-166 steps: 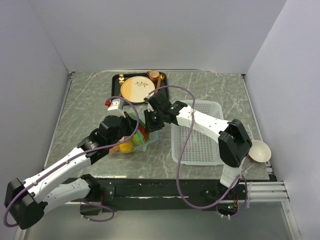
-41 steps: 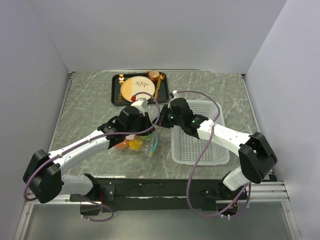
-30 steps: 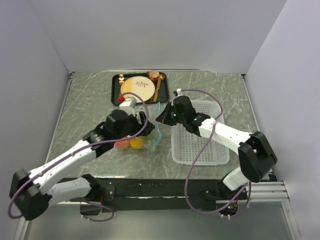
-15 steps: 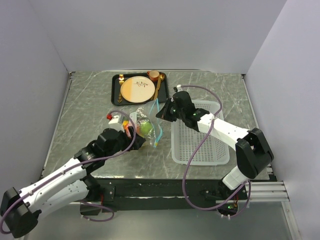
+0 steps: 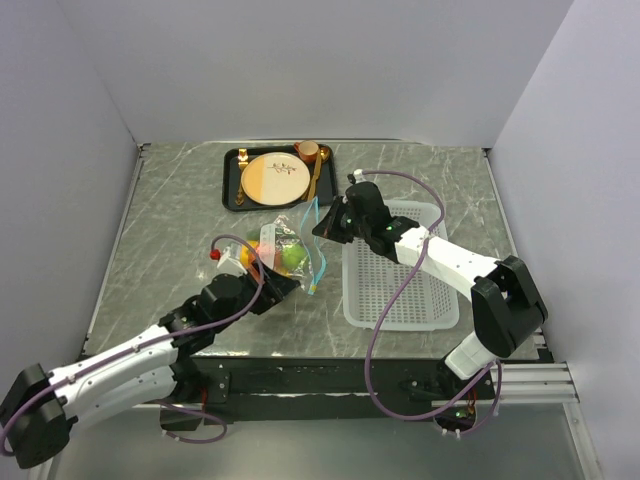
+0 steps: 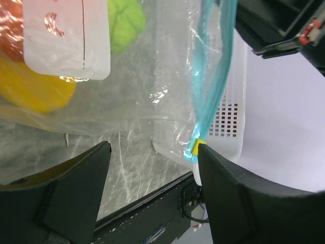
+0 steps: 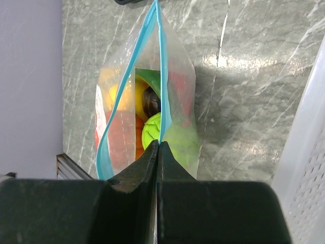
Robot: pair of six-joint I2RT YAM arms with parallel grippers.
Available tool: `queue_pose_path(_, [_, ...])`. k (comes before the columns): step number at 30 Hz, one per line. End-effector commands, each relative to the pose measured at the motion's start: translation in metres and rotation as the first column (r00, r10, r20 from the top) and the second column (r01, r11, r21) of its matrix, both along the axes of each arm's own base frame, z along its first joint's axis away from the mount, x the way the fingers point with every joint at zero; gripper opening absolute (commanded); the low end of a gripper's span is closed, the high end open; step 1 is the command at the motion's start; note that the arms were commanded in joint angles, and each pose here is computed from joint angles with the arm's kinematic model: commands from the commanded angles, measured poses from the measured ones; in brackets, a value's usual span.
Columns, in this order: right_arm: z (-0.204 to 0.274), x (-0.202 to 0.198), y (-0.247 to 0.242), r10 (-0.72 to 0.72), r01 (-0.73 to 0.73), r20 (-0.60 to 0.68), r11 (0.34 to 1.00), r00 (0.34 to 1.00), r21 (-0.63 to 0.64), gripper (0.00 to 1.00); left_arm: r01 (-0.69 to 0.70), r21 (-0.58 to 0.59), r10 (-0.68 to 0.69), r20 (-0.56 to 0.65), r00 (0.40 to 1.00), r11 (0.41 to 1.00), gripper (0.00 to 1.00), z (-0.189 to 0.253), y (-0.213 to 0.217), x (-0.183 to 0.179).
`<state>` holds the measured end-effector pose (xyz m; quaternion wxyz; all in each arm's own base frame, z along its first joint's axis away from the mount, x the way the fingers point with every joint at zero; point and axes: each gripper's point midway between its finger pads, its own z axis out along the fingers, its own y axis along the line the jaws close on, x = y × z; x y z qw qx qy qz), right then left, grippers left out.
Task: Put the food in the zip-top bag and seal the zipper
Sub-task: Zip the zipper food storage bag at the center of the board.
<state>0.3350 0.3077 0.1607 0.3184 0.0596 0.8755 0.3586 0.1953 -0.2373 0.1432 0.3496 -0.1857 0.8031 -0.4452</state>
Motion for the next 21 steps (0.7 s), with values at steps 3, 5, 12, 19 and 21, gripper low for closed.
queue_pose_path(3, [0.029, 0.009, 0.000, -0.019, 0.015, 0.066, 0.999, 0.998, 0.051, 0.04, -0.077, -0.167, 0.080, 0.014, 0.997, 0.983, 0.70, 0.026, -0.011, 0.013])
queue_pose_path(5, [0.030, 0.009, -0.001, -0.019, 0.016, 0.069, 0.999, 0.997, 0.050, 0.04, -0.091, -0.198, 0.095, 0.012, 0.995, 0.976, 0.67, 0.026, -0.010, 0.014])
queue_pose_path(12, [0.031, 0.005, -0.003, -0.019, 0.015, 0.069, 0.998, 0.997, 0.053, 0.04, -0.113, -0.240, 0.113, -0.016, 0.994, 0.964, 0.63, 0.025, -0.016, 0.020])
queue_pose_path(19, [0.032, 0.006, -0.003, -0.022, 0.019, 0.070, 0.998, 0.997, 0.054, 0.04, -0.129, -0.253, 0.114, -0.071, 0.991, 0.959, 0.62, 0.010, -0.014, 0.012])
queue_pose_path(21, [0.032, 0.006, -0.002, -0.022, 0.018, 0.068, 0.998, 0.997, 0.055, 0.05, -0.127, -0.247, 0.111, -0.078, 0.991, 0.961, 0.63, 0.007, -0.015, 0.010])
